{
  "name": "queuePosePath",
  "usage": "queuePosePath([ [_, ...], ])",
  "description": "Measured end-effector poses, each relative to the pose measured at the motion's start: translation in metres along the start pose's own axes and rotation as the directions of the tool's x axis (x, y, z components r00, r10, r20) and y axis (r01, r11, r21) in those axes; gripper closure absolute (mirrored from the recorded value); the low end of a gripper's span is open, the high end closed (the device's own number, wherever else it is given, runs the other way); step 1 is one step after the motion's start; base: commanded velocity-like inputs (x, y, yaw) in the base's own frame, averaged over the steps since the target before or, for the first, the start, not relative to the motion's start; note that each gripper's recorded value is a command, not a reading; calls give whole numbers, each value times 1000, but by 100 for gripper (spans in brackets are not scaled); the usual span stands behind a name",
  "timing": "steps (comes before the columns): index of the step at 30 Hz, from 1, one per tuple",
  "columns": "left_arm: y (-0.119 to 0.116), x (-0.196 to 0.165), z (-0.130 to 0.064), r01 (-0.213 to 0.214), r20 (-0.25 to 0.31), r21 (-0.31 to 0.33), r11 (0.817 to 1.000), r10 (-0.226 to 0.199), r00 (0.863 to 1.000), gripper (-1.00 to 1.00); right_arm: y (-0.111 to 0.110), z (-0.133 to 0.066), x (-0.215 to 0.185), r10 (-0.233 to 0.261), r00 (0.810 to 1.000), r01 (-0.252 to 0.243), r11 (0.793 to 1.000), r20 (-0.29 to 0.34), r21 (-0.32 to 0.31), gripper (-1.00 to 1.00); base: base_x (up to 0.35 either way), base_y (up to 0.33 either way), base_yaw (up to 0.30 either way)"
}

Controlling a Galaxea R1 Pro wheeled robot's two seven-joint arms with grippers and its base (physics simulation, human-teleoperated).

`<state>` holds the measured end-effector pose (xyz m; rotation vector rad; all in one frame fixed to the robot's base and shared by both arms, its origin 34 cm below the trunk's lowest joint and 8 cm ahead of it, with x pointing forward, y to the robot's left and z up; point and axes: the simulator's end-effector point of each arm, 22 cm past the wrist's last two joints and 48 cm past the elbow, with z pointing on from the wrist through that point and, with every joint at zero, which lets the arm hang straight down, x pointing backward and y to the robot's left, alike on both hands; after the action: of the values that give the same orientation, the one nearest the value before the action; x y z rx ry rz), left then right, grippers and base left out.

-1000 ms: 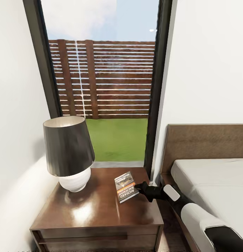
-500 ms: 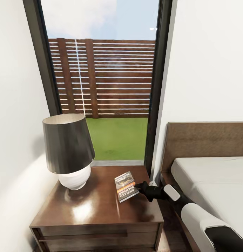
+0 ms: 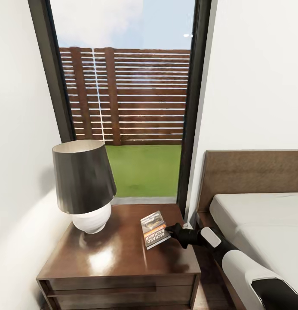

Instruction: In the bedroom, move the book from the bed onto either nightstand, and place the two sandals side by side next to the bed.

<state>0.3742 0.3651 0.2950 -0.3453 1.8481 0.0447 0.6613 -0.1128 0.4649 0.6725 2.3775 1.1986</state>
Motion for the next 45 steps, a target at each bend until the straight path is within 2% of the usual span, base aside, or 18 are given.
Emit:
queuePosePath([
  [45,4,-2,1,-5,4,-3,1000,5,1000,-100,0,0,0,2,1000,-2,1000,1,0,100,0,0,0],
])
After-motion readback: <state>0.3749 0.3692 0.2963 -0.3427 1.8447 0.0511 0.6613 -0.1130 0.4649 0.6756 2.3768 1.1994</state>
